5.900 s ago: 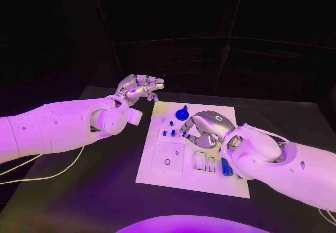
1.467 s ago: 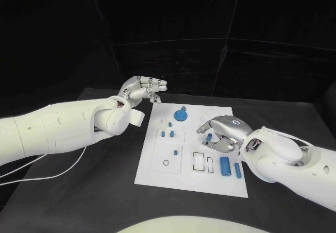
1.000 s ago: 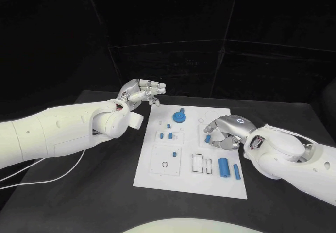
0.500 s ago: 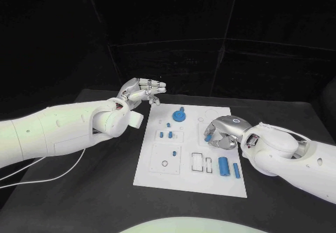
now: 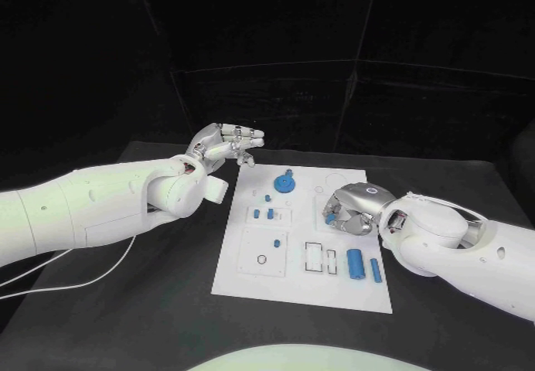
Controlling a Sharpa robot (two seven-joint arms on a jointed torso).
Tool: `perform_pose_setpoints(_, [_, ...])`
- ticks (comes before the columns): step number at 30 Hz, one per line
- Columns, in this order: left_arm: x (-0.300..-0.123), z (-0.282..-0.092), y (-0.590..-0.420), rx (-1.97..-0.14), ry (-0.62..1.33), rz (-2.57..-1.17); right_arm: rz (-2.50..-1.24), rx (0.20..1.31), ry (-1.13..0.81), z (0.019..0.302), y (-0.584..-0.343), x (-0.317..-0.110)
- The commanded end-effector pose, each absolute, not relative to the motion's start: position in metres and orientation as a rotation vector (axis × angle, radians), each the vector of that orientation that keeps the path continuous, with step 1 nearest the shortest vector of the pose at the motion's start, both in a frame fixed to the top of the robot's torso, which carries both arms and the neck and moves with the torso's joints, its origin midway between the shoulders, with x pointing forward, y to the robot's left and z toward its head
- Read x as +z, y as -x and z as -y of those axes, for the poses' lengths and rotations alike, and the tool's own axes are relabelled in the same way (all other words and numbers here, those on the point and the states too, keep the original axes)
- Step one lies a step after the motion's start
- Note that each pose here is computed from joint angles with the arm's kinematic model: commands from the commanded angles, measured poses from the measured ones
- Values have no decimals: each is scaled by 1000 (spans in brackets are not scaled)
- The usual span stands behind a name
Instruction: Assemble the parts on the task board
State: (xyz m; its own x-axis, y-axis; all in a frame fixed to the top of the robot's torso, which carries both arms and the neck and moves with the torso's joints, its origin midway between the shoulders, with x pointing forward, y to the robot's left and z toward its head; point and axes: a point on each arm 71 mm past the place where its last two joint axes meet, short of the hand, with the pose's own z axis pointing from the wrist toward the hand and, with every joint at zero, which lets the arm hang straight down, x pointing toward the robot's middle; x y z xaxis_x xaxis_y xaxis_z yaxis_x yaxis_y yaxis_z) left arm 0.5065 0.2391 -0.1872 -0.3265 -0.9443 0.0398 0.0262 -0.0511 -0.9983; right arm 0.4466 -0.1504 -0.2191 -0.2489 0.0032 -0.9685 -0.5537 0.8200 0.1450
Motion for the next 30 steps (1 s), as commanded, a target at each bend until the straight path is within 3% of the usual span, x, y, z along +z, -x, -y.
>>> perform_pose_setpoints(1, [-186,-238,-506,-1518,1038,-1400,-1705,559,386,150,-448,-215])
perform_pose_setpoints(15, [-186,-240,-506,-1513,1041,-1399,-1607,593,345,151,-441,-204])
perform_pose_setpoints(22, [-186,-242,-507,-1510,1041,-1397,-1536,686,330,142,-426,-186])
perform_pose_setpoints(30, [-186,-241,-507,-1512,1040,-1397,-1511,830,339,112,-406,-171])
